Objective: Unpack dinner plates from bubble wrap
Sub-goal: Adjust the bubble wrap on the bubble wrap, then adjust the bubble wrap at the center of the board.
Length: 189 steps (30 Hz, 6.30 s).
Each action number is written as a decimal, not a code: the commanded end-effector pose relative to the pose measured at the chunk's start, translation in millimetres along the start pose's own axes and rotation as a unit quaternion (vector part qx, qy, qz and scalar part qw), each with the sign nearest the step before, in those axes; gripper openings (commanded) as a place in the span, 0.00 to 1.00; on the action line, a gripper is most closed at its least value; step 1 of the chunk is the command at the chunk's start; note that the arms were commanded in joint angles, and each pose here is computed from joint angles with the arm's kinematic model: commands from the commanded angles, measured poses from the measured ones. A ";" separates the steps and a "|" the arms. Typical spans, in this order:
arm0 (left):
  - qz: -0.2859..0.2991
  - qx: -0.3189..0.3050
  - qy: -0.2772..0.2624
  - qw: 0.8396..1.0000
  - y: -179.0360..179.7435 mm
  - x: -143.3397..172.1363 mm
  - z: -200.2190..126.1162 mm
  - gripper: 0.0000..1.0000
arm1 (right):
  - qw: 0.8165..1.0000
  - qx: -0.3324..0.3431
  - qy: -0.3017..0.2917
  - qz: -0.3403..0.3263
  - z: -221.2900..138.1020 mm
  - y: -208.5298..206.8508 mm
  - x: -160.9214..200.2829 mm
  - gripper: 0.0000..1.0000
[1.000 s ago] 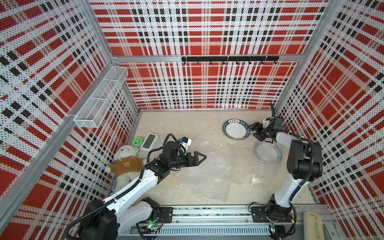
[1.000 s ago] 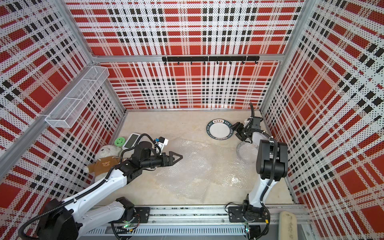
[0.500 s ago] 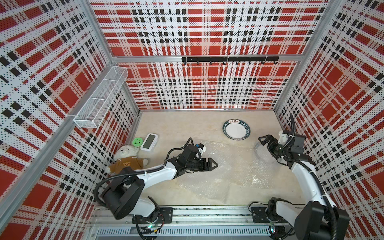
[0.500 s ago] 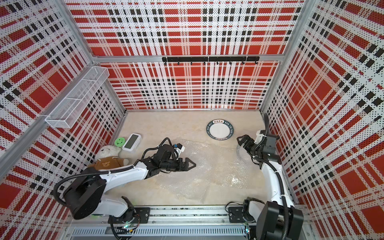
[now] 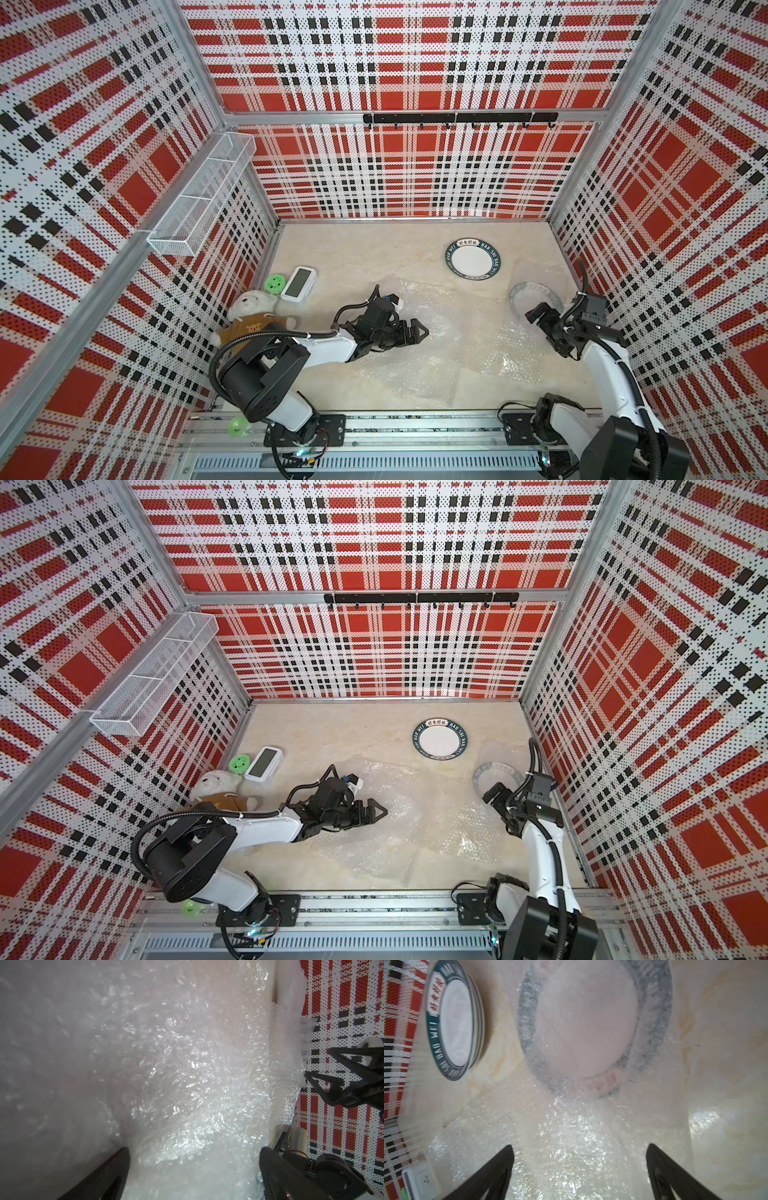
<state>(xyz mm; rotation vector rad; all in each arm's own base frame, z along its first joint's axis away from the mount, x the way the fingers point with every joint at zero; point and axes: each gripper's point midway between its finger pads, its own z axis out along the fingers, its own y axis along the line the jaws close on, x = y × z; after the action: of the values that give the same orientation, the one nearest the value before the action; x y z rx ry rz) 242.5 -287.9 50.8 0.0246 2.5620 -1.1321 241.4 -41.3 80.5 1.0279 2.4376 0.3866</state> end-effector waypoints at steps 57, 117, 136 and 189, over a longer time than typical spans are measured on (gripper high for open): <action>-0.071 -0.009 -0.196 0.978 24.0 -105.5 -205.4 0.99 | 0.886 -0.364 0.152 -0.244 63.9 408.6 221.2 0.15; -0.039 -0.046 -0.111 0.992 26.7 -51.4 -126.3 0.99 | 0.865 -0.347 0.173 -0.318 6.8 286.4 185.7 1.00; 0.217 0.100 -0.023 0.971 -147.4 -6.9 -59.3 0.99 | 0.990 -0.101 -0.102 0.006 -41.2 32.5 -74.8 1.00; 0.089 0.159 -0.023 0.983 -121.5 -30.4 -36.0 0.99 | 0.991 -0.107 -0.015 0.080 60.6 7.2 -58.5 0.73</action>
<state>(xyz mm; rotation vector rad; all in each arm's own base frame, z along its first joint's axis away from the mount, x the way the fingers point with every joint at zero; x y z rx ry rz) 242.2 -342.6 165.9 0.3015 2.2811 -1.4122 299.2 -62.8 44.9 1.1359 2.2594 0.6899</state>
